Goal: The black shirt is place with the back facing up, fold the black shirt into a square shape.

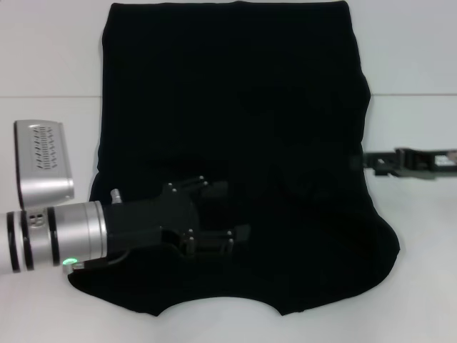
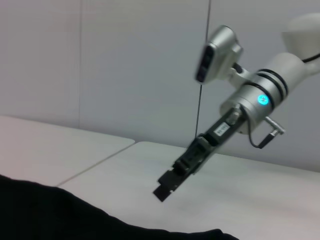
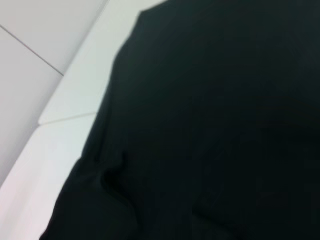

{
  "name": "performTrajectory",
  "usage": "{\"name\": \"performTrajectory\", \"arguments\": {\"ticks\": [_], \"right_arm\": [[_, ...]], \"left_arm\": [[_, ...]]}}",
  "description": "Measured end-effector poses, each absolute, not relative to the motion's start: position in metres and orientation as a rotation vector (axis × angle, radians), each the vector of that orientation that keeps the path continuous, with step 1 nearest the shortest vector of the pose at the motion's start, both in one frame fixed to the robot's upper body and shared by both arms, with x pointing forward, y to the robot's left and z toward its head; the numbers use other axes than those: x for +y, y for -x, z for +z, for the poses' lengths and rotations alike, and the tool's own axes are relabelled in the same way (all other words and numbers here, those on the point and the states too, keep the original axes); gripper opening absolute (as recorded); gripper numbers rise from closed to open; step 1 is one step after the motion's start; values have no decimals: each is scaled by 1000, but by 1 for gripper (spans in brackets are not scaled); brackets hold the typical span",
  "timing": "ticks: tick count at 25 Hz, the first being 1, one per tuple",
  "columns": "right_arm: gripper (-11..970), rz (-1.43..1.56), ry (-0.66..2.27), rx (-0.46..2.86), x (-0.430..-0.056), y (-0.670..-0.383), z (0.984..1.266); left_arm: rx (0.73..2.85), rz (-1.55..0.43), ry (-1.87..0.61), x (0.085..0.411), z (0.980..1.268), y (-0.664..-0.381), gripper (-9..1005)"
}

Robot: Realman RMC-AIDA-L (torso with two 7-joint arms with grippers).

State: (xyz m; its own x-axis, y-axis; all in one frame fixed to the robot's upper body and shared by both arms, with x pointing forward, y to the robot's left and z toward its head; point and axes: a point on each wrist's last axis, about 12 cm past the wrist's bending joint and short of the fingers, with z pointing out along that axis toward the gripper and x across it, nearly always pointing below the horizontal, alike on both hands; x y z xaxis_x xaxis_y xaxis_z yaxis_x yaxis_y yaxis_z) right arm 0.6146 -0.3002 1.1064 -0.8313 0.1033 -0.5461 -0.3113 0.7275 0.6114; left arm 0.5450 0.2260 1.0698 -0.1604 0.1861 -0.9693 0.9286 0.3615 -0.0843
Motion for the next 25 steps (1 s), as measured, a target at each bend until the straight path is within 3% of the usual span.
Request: {"name": "performTrajectory", "arguments": {"ticks": [4,18,25], "right_arm": [[838,982,119,2397,-318,-600,1098],[779,991,95,2478,-332,-575,1078],[744,1003,106,2476,-330,-576,1079]], "left_arm": [[1637,-928,-996,232,1071,-543,875],[1660,-933,-968,242,1075,-542,865],[1790,-876,-860,273,1076,-536,859]]}}
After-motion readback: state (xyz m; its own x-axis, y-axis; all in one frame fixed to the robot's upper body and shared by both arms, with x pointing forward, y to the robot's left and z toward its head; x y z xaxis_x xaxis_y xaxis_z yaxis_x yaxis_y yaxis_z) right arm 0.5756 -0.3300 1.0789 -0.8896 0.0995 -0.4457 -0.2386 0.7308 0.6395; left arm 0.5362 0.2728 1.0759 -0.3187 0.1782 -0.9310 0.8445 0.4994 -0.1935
